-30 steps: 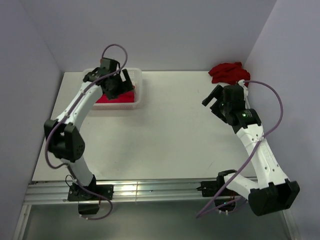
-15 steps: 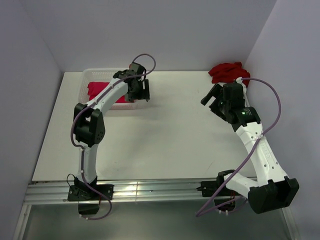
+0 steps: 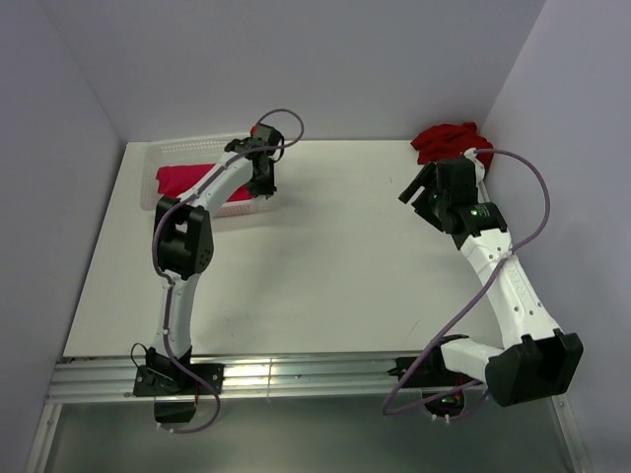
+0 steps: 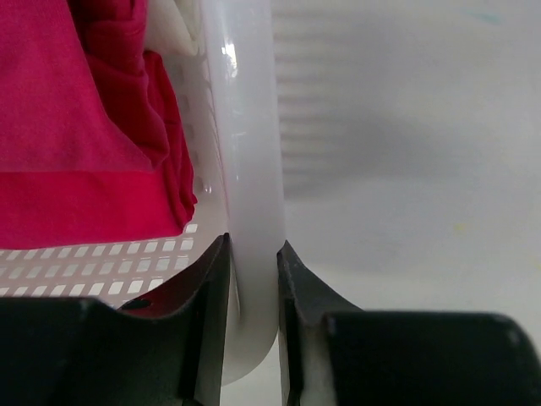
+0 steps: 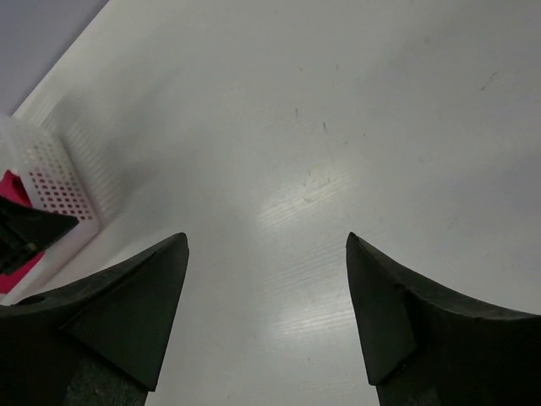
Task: Roll the t-shirts
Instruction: Grab a tshirt with the right arm
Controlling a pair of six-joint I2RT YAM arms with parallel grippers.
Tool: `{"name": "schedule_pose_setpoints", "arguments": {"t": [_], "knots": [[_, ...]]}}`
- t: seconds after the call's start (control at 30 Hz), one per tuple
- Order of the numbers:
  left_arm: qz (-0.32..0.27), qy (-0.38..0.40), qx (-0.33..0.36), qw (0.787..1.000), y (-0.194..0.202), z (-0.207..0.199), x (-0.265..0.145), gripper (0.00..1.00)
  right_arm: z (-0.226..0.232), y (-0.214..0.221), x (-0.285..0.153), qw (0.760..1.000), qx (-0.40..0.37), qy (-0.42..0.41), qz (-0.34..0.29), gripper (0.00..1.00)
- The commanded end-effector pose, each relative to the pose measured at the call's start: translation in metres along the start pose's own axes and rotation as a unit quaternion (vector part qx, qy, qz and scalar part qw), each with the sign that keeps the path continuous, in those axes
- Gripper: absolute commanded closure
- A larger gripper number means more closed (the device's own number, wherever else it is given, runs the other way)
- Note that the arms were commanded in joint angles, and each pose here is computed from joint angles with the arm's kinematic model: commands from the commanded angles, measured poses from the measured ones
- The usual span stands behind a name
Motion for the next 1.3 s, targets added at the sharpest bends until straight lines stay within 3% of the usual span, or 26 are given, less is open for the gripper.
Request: {"name": "schedule_pose_setpoints", "arguments": {"t": [0.0,0.2,0.3,0.33,0.37,0.47,0.5,0.63,0.93,1.27], "knots": [[0.024,-0.053,-0.040,0.997,-0.003,0.066,0.028,1.00,0.022,-0.036,0.006,0.998,0.009,-0.026,-0.057,0.19],[0.009,-0.104,-0.130,0.986,-0.031,0.148,0.033,0.96,0.021,-0.068,0.063,0.997,0.040,0.015,-0.062,0.20],[-0.023,-0.092,-0.154,0.983,-0.049,0.167,0.027,0.66,0.023,-0.082,0.095,0.996,0.053,0.045,-0.061,0.18],[-0.044,-0.071,-0.158,0.984,-0.059,0.163,0.019,0.52,0.032,-0.091,0.099,0.995,0.060,0.040,-0.070,0.16],[-0.052,-0.060,-0.162,0.984,-0.063,0.159,0.014,0.45,0.024,-0.103,0.107,0.993,0.073,0.056,-0.080,0.14],[-0.073,-0.034,-0.162,0.983,-0.071,0.144,-0.006,0.04,0.023,-0.120,0.135,0.988,0.094,0.080,-0.090,0.11],[-0.074,-0.031,-0.163,0.983,-0.071,0.141,-0.012,0.01,0.018,-0.119,0.152,0.986,0.106,0.099,-0.084,0.11],[-0.092,-0.017,-0.159,0.983,-0.070,0.129,-0.053,0.00,0.014,-0.148,0.182,0.974,0.150,0.114,-0.129,0.09],[-0.098,0.013,-0.175,0.980,-0.052,0.126,-0.118,0.00,-0.029,-0.169,0.264,0.940,0.278,0.107,-0.167,0.08],[-0.120,0.107,-0.203,0.966,-0.017,0.096,-0.156,0.00,-0.058,-0.185,0.376,0.902,0.372,0.083,-0.200,0.07]]}}
Point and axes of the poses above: each gripper's point midway between its finger pads, its own x axis out along the fingers, its own z axis along the line the jaws close on, y = z × x, the point moved 4 cm from there along -x, back along the fingers, and after that the axes turned 9 degrees about x, right-handed, at the moved point
